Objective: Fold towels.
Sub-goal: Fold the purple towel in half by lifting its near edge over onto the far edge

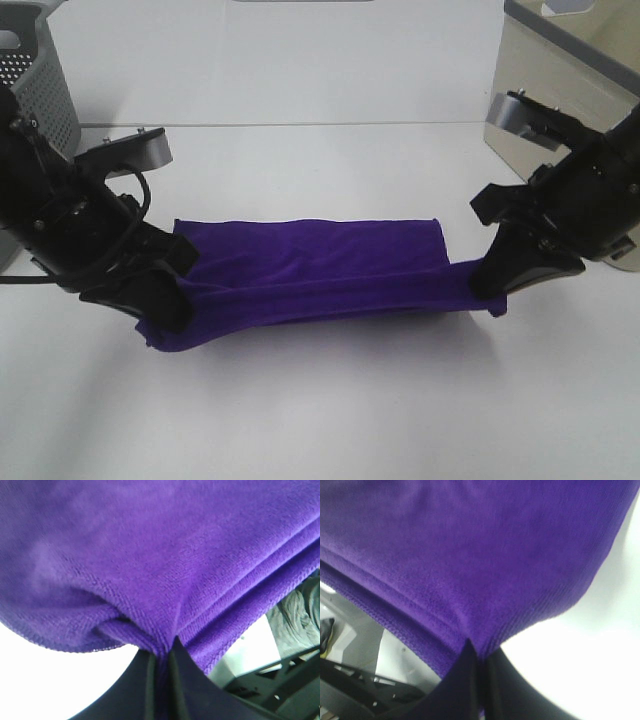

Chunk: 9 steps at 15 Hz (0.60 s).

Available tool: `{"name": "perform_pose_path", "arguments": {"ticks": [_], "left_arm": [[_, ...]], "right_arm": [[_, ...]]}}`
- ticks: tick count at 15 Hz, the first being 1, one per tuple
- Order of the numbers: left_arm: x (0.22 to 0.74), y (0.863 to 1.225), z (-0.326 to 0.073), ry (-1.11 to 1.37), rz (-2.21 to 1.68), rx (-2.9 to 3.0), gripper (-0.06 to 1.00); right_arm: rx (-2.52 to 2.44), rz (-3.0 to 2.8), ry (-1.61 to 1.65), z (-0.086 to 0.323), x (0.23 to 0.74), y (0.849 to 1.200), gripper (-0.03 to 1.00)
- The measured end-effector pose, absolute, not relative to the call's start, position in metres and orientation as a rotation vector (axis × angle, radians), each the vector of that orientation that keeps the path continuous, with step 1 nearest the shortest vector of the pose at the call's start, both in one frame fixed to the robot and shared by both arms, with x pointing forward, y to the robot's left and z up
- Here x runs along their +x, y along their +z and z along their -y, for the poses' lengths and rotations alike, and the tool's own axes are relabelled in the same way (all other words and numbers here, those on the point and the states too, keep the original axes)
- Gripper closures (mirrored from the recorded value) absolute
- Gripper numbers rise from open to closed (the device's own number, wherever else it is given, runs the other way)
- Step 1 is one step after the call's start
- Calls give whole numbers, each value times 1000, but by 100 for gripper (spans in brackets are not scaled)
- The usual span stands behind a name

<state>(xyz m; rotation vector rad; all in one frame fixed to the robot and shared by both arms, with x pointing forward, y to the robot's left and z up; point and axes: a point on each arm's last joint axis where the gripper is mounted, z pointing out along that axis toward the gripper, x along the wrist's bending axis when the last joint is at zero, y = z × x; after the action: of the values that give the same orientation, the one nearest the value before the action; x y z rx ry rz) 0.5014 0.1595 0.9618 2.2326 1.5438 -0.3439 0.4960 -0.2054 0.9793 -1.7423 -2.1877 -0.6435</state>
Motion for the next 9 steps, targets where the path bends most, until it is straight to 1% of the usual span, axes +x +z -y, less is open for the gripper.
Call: {"name": "perform_pose_path", "arguments": {"ticks": [2, 4, 5, 9], "left_arm": [[516, 974, -158, -224, -1497, 2223, 94], [537, 981, -159, -130, -1476, 2212, 94], [547, 978, -161, -117, -1482, 2218, 94], [589, 952, -155, -64, -1443, 2302, 94]], "right_arm": [[-1760, 2242, -748, 203, 515, 996, 94], [-1774, 2268, -811, 200, 539, 1004, 94], [-1778, 2264, -808, 198, 551, 1001, 94], [-1810, 2263, -765, 190, 600, 966, 94]]}}
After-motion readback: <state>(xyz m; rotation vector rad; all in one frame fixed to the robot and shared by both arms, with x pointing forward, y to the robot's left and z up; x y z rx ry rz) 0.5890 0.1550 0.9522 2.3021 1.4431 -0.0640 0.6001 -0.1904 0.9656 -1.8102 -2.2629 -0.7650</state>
